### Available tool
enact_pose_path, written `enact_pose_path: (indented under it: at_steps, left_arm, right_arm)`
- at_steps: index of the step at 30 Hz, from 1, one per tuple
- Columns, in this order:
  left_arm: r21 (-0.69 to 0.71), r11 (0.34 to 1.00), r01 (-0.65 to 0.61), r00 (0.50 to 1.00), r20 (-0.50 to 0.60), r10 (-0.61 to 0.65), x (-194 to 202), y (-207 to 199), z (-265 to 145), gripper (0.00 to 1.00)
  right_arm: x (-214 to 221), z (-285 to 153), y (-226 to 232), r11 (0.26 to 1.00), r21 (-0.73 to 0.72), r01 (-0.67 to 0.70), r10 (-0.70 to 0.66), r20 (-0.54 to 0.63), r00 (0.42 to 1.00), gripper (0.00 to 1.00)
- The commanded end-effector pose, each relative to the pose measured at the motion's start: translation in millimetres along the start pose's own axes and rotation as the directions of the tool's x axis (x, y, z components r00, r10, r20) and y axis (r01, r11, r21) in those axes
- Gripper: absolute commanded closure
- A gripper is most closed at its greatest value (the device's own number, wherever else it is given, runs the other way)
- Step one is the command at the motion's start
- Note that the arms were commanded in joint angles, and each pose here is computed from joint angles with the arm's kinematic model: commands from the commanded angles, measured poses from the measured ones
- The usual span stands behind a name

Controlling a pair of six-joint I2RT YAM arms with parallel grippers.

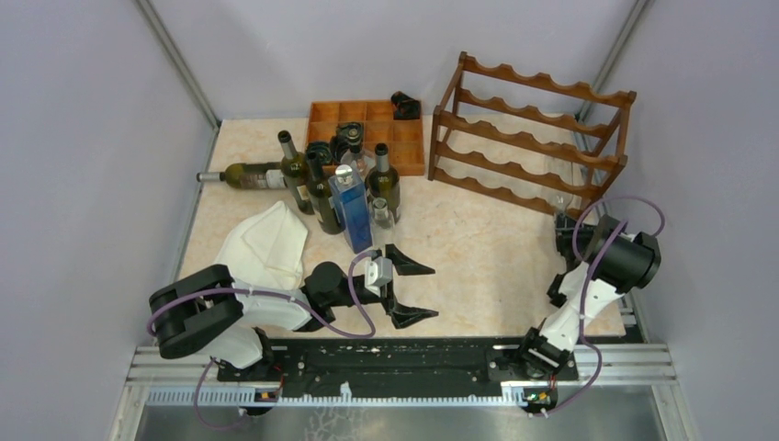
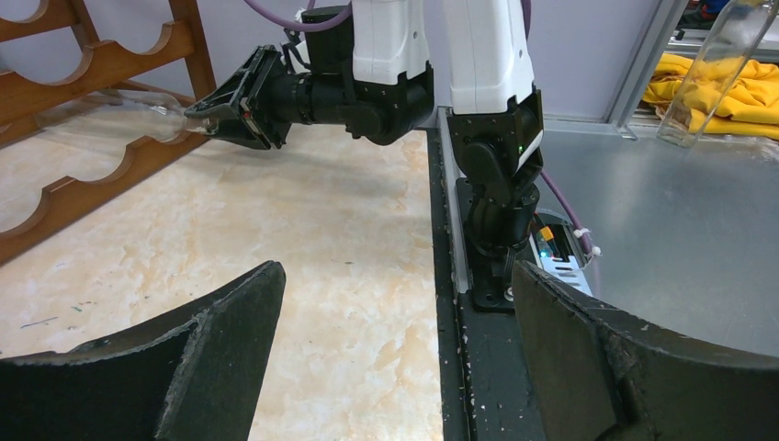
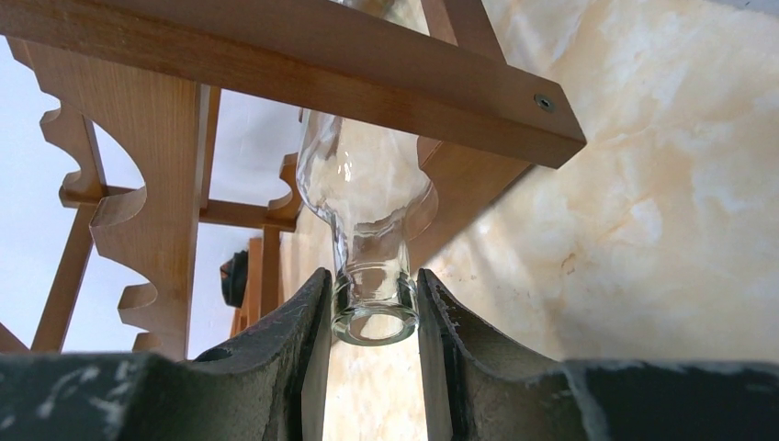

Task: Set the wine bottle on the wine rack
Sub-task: Adjust the wine bottle in the wine rack.

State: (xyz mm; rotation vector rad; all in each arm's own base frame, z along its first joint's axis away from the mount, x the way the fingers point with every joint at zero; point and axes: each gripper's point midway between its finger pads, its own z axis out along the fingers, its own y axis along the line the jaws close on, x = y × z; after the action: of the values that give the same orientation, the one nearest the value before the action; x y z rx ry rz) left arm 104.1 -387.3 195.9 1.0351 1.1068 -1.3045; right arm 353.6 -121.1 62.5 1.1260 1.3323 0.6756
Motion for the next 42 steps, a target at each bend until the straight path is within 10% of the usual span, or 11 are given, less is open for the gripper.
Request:
enact_pose_path:
  at_steps: [1, 30, 42]
  left_arm:
    - [0.024, 0.999, -0.031, 0.998, 0.048, 0.03, -14.9, -1.0, 5.9, 0.01]
    - [0.03, 0.999, -0.034, 0.998, 0.056, 0.033, -17.1, -2.5, 5.5, 0.01]
    - [0.027, 0.999, -0.035, 0.998, 0.055, 0.034, -17.3, -2.1, 5.2, 0.01]
  right_arm:
    - [-13.0, -2.7, 45.9, 0.989, -0.145, 0.042, -0.028, 0.097, 0.995, 1.0]
    - [-27.5, -15.8, 83.1, 0.976, -0.196, 0.099, -0.052, 0.232, 0.971, 1.0]
    - [18.1, -17.9, 34.5, 0.996, -0.088, 0.035, -0.031, 0.042, 0.999, 0.87]
